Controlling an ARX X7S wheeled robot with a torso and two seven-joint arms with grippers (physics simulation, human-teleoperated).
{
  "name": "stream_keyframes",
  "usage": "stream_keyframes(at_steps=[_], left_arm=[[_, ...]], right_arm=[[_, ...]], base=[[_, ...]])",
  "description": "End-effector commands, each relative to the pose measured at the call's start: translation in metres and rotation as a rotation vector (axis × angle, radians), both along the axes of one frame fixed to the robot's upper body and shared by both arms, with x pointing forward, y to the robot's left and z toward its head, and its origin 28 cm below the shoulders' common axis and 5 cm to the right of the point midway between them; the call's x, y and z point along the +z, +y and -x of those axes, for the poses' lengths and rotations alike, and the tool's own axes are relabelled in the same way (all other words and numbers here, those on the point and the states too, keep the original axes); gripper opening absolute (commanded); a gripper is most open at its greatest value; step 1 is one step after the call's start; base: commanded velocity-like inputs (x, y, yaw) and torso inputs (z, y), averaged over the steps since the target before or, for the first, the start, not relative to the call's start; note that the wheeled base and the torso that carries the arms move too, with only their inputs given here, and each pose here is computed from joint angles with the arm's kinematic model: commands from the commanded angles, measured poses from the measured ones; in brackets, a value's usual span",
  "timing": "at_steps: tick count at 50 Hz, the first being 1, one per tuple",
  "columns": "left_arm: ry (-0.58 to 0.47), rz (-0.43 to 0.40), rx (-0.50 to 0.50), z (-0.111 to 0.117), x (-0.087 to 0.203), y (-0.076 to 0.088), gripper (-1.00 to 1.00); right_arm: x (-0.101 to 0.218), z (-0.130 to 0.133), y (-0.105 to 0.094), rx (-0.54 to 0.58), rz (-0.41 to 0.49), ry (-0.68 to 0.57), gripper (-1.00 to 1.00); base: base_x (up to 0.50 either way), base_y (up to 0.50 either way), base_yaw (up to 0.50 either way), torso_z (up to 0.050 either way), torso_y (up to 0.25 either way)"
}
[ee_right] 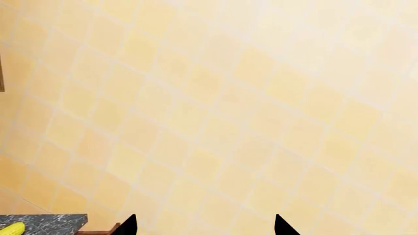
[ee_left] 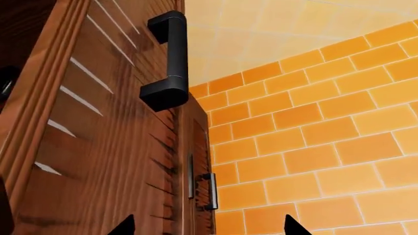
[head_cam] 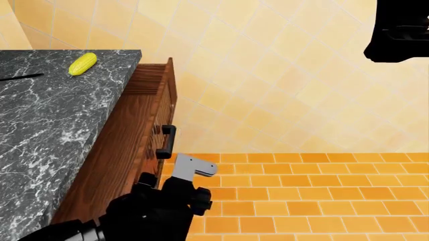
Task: Close the right drawer.
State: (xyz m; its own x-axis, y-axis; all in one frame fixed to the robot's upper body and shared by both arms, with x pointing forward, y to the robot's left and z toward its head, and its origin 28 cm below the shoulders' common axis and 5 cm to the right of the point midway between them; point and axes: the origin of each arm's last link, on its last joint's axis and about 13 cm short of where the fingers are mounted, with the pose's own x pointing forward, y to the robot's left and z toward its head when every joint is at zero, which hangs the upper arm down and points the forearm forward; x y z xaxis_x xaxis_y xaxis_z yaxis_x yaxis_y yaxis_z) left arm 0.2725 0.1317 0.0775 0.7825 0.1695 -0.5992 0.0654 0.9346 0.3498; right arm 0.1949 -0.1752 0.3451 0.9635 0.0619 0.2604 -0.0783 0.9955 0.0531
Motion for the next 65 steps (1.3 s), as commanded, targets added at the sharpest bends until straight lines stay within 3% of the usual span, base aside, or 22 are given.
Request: stream_keyframes(at_steps=[1,65], left_arm=[[0.04,-0.022,0.066,-0.005,-0.014,0.012,1.0],[0.047,-0.163,0.238,-0.031,-0.043,0.055,1.0]], right_arm=[[0.0,0.0,0.0,0.0,0.001,-0.003,1.0],[0.001,0.001,0.001,0.003,0.001,-0.005,1.0]], base=[[0.0,0.0,0.0,0.0,0.0],[0.0,0.0,0.0,0.0,0.0]])
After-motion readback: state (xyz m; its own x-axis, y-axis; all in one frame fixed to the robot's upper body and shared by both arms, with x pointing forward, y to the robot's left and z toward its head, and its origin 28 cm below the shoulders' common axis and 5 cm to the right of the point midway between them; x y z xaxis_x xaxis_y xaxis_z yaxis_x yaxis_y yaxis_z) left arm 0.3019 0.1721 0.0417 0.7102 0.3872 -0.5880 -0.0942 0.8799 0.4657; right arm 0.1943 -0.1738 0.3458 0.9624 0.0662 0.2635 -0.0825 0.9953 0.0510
